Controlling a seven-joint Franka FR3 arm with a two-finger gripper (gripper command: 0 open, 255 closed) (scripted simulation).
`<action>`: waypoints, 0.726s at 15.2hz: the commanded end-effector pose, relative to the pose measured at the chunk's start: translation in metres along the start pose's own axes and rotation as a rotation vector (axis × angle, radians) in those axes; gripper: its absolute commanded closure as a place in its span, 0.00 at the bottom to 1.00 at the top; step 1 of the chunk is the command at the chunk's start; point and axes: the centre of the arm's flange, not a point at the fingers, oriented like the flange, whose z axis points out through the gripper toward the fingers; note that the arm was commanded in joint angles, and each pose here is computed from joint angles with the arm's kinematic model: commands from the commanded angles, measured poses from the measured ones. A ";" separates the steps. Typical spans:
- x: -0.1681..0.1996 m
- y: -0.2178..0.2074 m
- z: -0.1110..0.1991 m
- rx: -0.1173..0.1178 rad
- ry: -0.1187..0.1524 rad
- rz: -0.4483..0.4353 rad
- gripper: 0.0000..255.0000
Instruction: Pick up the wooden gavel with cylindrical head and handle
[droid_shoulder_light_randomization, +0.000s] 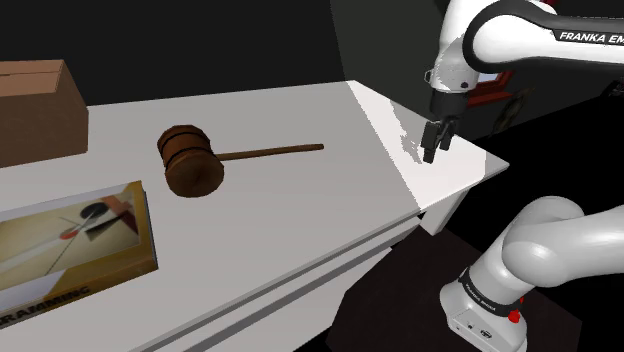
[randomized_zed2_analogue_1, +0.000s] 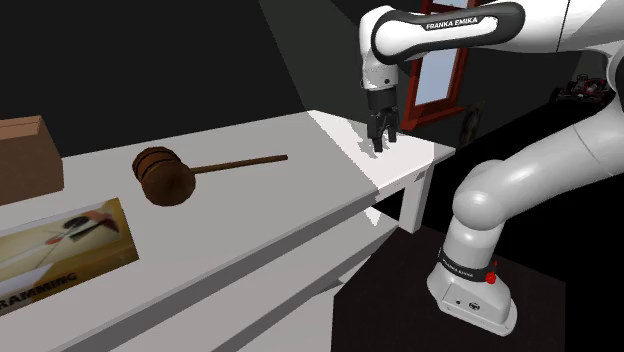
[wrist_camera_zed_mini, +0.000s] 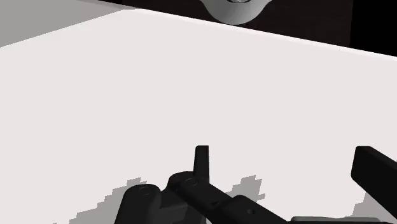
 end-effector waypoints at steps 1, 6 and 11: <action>0.000 0.000 0.000 0.000 0.000 0.000 0.00; 0.057 -0.024 -0.011 -0.012 0.028 -0.186 0.00; 0.108 -0.057 -0.022 -0.024 0.055 -0.371 0.00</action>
